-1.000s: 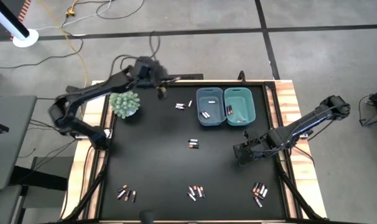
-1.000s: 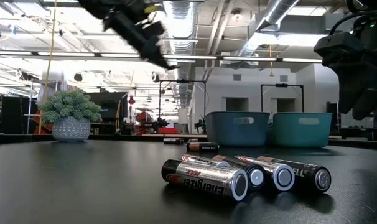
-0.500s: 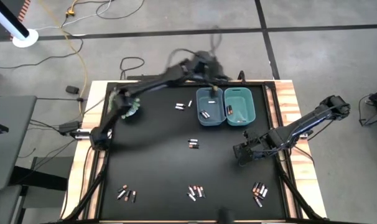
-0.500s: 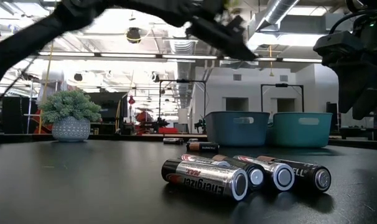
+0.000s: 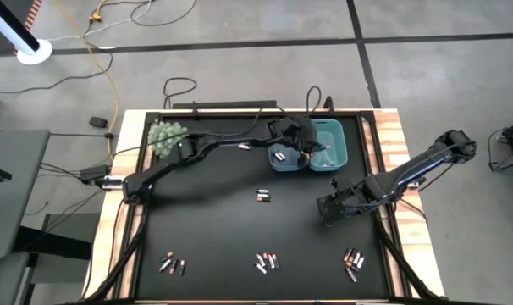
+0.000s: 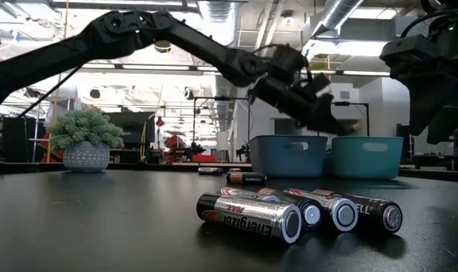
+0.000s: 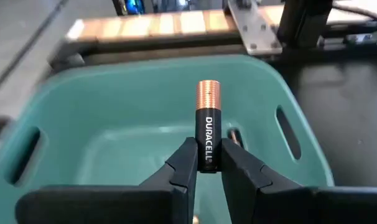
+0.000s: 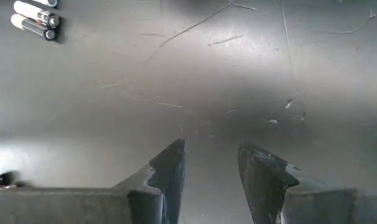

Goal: Sort batteries
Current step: Put the black battery into the green bin

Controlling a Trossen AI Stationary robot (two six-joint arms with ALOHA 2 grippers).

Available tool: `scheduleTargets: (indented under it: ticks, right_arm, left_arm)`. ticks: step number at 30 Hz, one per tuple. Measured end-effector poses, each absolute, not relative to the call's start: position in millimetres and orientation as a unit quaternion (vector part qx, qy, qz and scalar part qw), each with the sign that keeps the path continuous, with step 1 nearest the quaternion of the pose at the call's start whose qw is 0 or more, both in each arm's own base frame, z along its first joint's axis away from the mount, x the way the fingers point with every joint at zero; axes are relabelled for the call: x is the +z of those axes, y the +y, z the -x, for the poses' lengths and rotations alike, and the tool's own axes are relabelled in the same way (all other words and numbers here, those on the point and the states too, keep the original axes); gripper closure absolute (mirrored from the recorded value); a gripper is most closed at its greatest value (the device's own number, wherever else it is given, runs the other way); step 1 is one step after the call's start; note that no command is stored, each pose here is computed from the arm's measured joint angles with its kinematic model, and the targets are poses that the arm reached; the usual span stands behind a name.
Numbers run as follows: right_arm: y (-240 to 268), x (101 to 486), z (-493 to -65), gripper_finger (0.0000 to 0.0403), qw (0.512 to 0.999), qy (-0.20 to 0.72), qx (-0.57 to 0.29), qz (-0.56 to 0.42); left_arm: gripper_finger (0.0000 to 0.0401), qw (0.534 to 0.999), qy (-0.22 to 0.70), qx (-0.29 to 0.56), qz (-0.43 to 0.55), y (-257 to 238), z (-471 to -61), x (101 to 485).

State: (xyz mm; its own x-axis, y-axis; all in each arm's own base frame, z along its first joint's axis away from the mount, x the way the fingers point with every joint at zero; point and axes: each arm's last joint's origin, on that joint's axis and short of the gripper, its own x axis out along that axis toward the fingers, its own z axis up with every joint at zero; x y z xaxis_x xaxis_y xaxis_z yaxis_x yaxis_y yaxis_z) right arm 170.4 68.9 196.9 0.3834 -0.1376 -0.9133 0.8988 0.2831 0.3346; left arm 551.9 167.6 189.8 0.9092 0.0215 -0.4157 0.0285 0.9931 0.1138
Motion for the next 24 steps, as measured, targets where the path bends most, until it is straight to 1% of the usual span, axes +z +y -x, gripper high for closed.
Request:
scheduleTargets:
  ticks: [2, 5, 10, 15, 19, 24]
  right_arm:
    - [69.0, 197.0, -170.7, 0.0239, 0.689, 0.408, -0.375, -0.467]
    - [69.1, 197.1, -170.7, 0.0239, 0.689, 0.408, -0.375, -0.467]
    - [69.2, 197.1, -170.9, 0.0239, 0.690, 0.407, -0.374, -0.468]
    - [69.2, 197.1, -170.9, 0.0239, 0.690, 0.407, -0.374, -0.468]
    - [69.1, 197.1, -170.8, 0.0239, 0.690, 0.407, -0.374, -0.467]
    - [69.1, 197.0, -170.7, 0.0239, 0.689, 0.408, -0.375, -0.467]
  left_arm:
    - [0.0351, 0.975, 0.221, 0.000, -0.040, 167.6, -553.4, 180.0]
    - [0.0351, 0.974, 0.226, 0.006, -0.018, 169.6, -553.4, 175.0]
    - [0.0351, 0.976, 0.212, 0.006, -0.037, 171.2, -553.5, 180.1]
    - [0.0351, 0.975, 0.222, 0.015, 0.002, 173.6, -551.8, 178.2]
    - [0.0351, 0.976, 0.217, 0.018, -0.005, 175.2, -551.9, 179.2]
    - [0.0338, 0.975, 0.215, 0.058, 0.001, 176.5, -552.5, 180.2]
